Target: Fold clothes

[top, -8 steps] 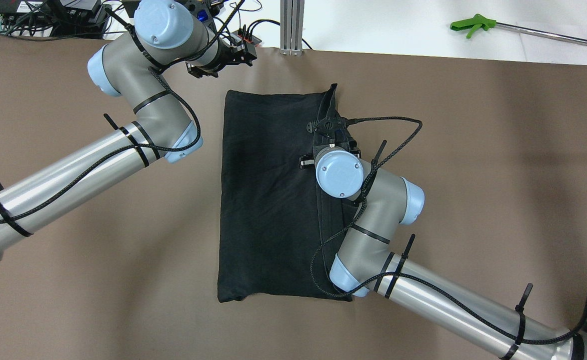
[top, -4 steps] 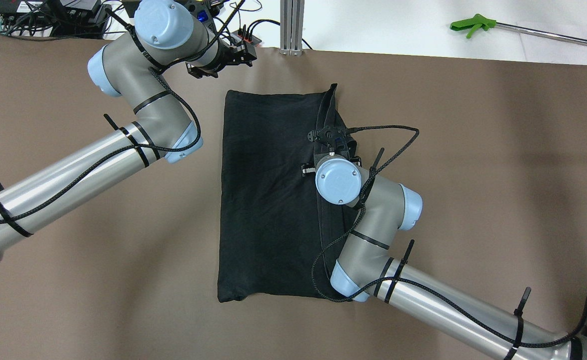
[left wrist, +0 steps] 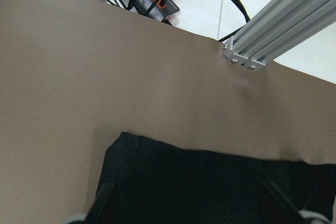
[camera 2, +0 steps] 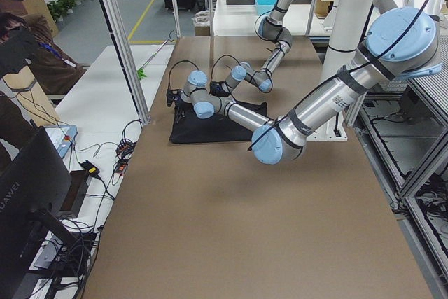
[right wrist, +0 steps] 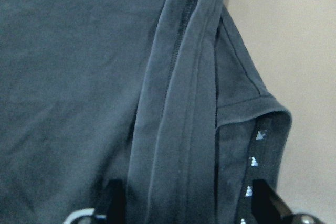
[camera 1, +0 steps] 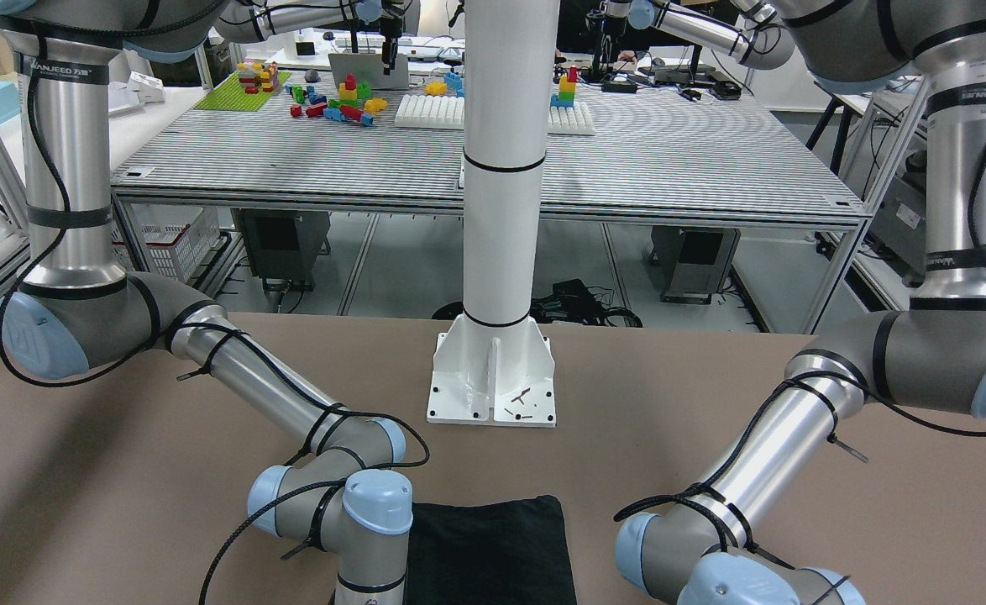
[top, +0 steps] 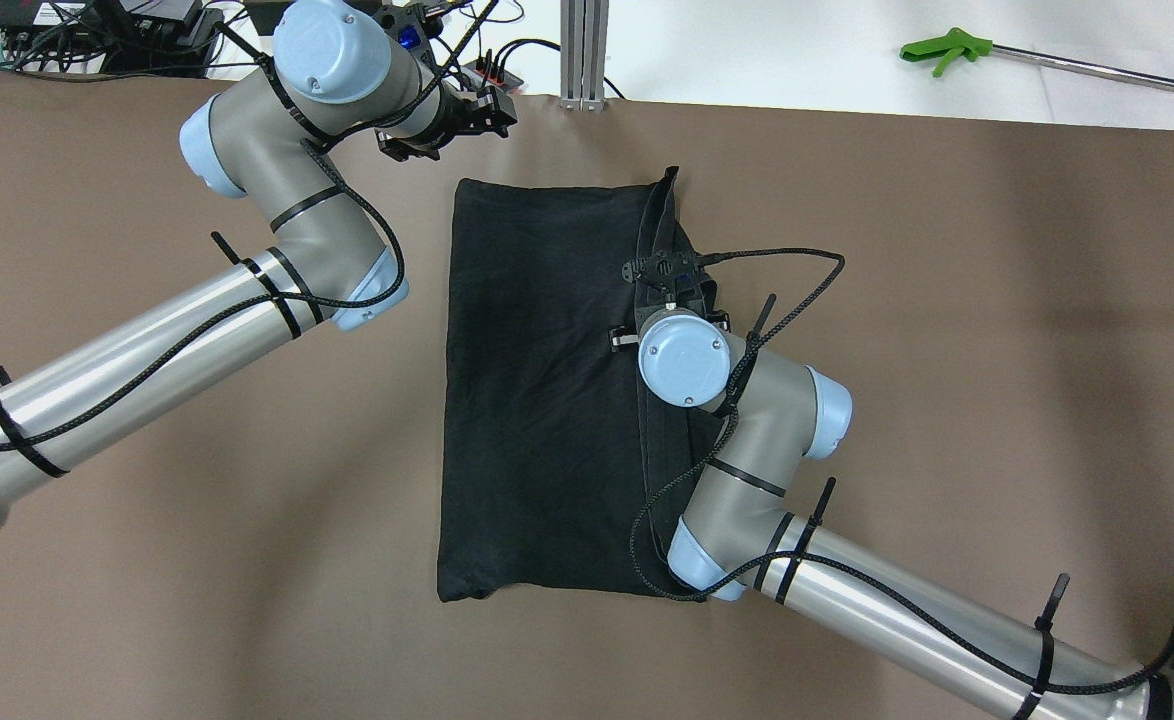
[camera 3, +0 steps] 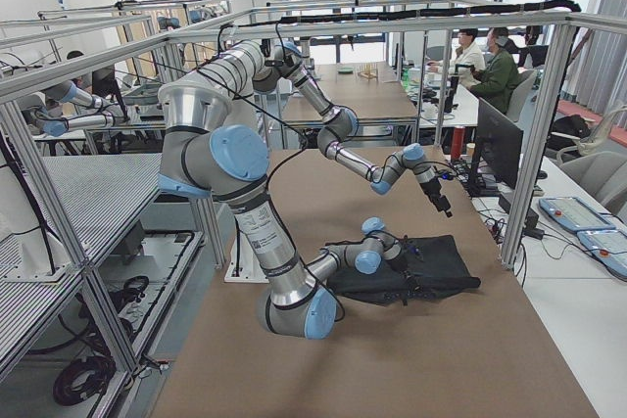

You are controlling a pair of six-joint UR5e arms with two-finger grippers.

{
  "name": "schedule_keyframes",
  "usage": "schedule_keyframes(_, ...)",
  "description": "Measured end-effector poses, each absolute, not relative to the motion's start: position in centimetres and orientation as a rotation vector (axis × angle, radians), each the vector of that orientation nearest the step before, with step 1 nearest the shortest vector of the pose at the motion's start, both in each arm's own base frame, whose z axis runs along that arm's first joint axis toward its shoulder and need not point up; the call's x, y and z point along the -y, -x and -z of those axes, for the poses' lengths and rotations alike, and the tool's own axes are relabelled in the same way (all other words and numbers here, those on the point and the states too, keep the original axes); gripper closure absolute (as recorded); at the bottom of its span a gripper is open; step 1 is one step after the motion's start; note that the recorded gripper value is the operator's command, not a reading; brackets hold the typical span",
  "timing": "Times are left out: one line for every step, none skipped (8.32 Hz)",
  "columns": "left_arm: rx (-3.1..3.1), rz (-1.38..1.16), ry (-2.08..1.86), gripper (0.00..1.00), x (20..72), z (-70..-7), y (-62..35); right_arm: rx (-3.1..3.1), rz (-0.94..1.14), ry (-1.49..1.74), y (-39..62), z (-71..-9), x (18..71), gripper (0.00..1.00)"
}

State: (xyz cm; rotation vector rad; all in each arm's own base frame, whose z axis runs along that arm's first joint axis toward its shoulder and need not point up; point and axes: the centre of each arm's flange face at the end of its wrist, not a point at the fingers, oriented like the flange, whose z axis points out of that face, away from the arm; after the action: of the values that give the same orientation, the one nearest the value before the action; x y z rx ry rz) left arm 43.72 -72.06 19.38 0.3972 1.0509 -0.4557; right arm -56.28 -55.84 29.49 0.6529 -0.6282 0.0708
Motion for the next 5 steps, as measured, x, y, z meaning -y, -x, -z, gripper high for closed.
schedule_keyframes(-1.054,0.456,-0.396,0.05,72.0,-19.2,-43.8,0.62,-0.061,-0.657,55.7,-30.0,56.1,0.12)
schedule_keyframes(-1.056,0.456,-0.396,0.05,71.9,-19.1,-43.9,0.613,-0.061,-0.66,54.8,-30.6,56.3,0.12)
schedule_keyframes(-1.057,0.456,-0.396,0.05,71.8,-19.0,-44.1,0.609,-0.064,-0.661,53.9,-31.1,56.6,0.12)
schedule_keyframes(-1.057,0.455,-0.396,0.05,71.7,-18.9,-44.3,0.612,-0.067,-0.654,53.0,-31.4,57.0,0.12)
schedule_keyframes(-1.055,0.454,-0.397,0.05,71.6,-18.9,-44.5,0.612,-0.061,-0.647,52.3,-31.8,57.4,0.12)
